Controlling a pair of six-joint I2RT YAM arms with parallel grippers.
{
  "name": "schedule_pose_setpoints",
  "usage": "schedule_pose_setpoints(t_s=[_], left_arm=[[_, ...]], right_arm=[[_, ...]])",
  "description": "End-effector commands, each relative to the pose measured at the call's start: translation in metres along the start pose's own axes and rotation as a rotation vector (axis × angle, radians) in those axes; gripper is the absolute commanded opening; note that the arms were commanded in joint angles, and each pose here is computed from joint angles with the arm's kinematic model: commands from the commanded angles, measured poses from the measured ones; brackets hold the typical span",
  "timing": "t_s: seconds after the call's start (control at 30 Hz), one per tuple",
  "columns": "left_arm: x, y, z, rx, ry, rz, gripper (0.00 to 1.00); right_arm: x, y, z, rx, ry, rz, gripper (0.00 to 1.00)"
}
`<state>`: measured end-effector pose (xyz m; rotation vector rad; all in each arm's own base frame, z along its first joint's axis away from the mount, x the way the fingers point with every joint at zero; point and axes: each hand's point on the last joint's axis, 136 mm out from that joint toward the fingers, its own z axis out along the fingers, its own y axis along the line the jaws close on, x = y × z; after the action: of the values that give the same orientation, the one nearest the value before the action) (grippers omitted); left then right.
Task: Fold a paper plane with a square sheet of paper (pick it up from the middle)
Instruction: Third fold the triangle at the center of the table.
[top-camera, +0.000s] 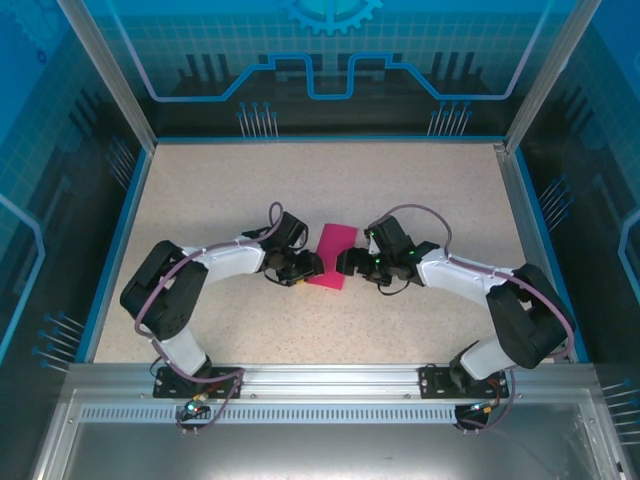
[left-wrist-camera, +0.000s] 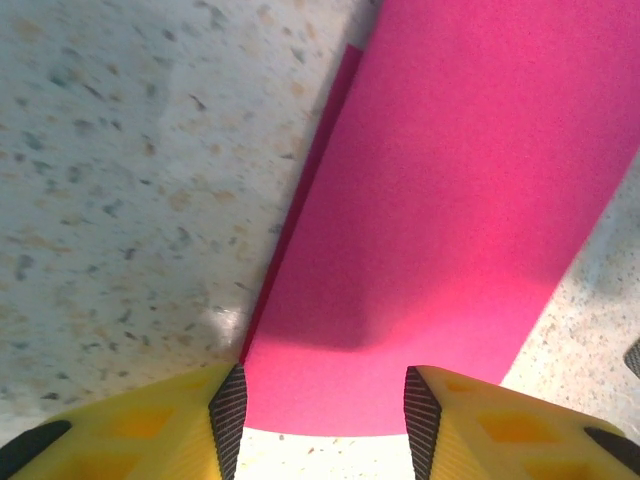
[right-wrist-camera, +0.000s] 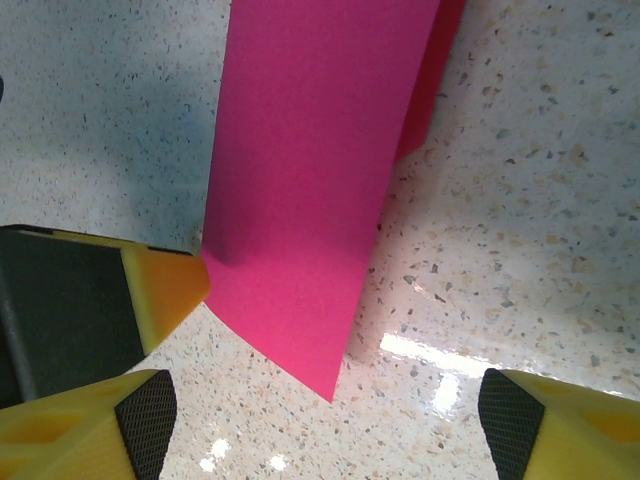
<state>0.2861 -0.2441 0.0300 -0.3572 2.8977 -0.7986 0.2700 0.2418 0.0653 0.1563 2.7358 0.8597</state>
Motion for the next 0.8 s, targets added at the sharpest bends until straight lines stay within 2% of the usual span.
schedule_pose_setpoints(t_s=[0.0,0.2,0.3,0.47,0.6,0.67,0.77], left_arm=[[0.008,-0.011,0.0,0.052,0.038,-0.007,0.49],[0.016,-0.022,0.001,0.121,0.072,-0.016,0.48],[0.012,-0.013,-0.001,0.068,0.036,-0.017,0.46],[-0.001,0.0,-0.017,-0.03,-0.062,0.006,0.51],[-0.004,0.014,-0.01,-0.106,-0.06,-0.005,0.51],[-0.003,0.012,-0.002,-0.092,-0.035,-0.012,0.49],[0.0,0.008,0.004,-0.067,-0.013,-0.018,0.41]], right_arm=[[0.011,0.0,0.008,-0.012,0.041,0.022,0.83],[0.015,0.004,0.017,-0.06,0.07,0.065,0.81],[0.014,0.002,0.018,-0.056,0.064,0.071,0.8],[0.012,0.003,0.018,-0.052,0.059,0.069,0.8],[0.012,0.002,0.018,-0.049,0.056,0.075,0.8],[0.011,0.001,0.018,-0.047,0.046,0.083,0.8],[0.011,0.001,0.016,-0.056,0.035,0.089,0.8]])
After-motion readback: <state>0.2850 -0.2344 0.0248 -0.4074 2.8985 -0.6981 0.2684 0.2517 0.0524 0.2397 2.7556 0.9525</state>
